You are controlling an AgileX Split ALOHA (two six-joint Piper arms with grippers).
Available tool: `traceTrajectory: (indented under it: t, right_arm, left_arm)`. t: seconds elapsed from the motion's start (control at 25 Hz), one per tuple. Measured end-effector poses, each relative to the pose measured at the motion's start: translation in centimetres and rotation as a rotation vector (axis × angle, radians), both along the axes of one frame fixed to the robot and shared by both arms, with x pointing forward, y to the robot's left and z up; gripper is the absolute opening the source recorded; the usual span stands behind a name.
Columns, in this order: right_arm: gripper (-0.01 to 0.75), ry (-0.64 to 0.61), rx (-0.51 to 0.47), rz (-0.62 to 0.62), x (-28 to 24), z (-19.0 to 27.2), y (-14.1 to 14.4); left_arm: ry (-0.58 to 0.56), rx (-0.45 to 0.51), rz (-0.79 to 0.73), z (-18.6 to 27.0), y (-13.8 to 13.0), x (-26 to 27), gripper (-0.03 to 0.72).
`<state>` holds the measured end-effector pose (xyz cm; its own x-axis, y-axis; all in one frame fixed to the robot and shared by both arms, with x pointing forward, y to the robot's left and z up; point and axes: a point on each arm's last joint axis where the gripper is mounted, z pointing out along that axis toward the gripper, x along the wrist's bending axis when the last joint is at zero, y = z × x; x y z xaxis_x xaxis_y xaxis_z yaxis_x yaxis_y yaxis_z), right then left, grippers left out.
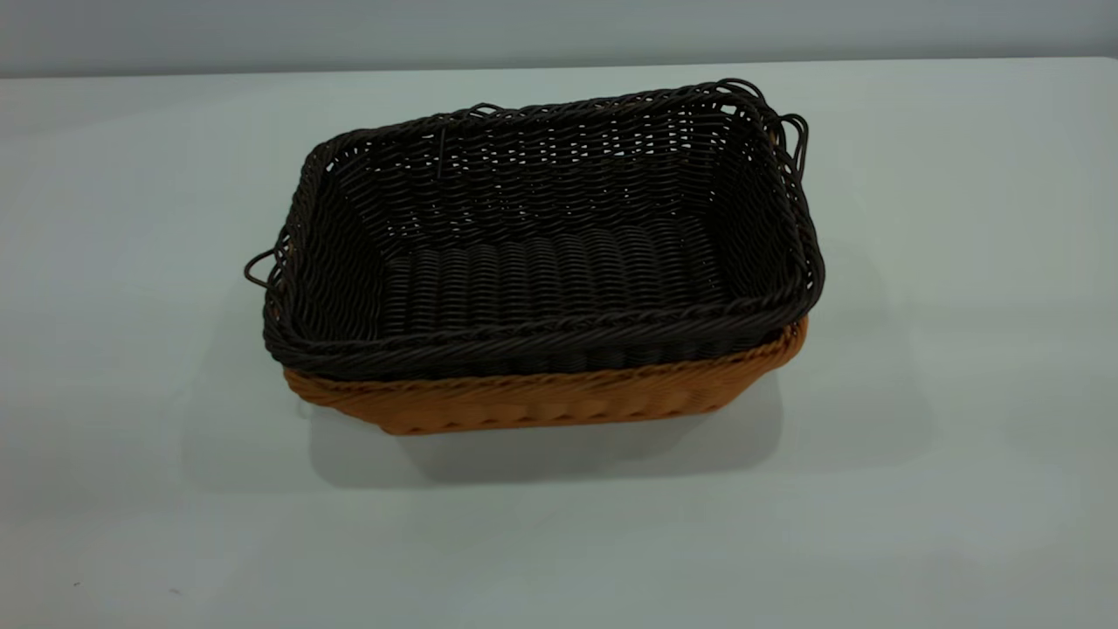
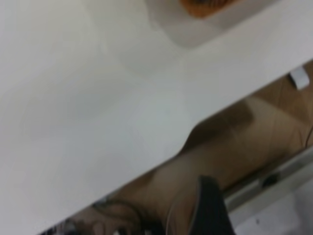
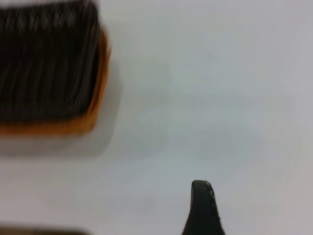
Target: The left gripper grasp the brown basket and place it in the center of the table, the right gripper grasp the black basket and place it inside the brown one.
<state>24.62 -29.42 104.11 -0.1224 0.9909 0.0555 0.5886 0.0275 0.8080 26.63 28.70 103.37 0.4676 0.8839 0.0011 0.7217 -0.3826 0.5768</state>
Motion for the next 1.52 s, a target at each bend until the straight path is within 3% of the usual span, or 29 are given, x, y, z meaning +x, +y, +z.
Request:
traceTrajectory:
  t: [0.12, 0.28, 0.6, 0.72, 1.52]
  right_arm:
    - [0.465, -0.086, 0.008, -0.036, -1.3, 0.0, -0.1]
    - [0.465, -0.083, 0.01, -0.035, -1.5, -0.1, -0.1]
    - [0.465, -0.083, 0.012, -0.034, -1.5, -0.1, -0.1]
    - [0.465, -0.083, 0.012, -0.034, -1.5, -0.1, -0.1]
    - [0.465, -0.083, 0.012, -0.034, -1.5, -0.1, -0.1]
  left_arm:
    - [-0.049, -0.025, 0.0, 0.1, 0.4, -0.7, 0.471]
    - [-0.107, -0.054, 0.033, 0.2, 0.8, -1.5, 0.471]
    - [-0.21, -0.061, 0.386, 0.3, 1.4, -2.9, 0.471]
    - [-0.285, -0.073, 0.446, 0.2, 1.5, -4.0, 0.471]
    - [-0.298, -0.076, 0.452, 0.1, 1.5, -4.3, 0.471]
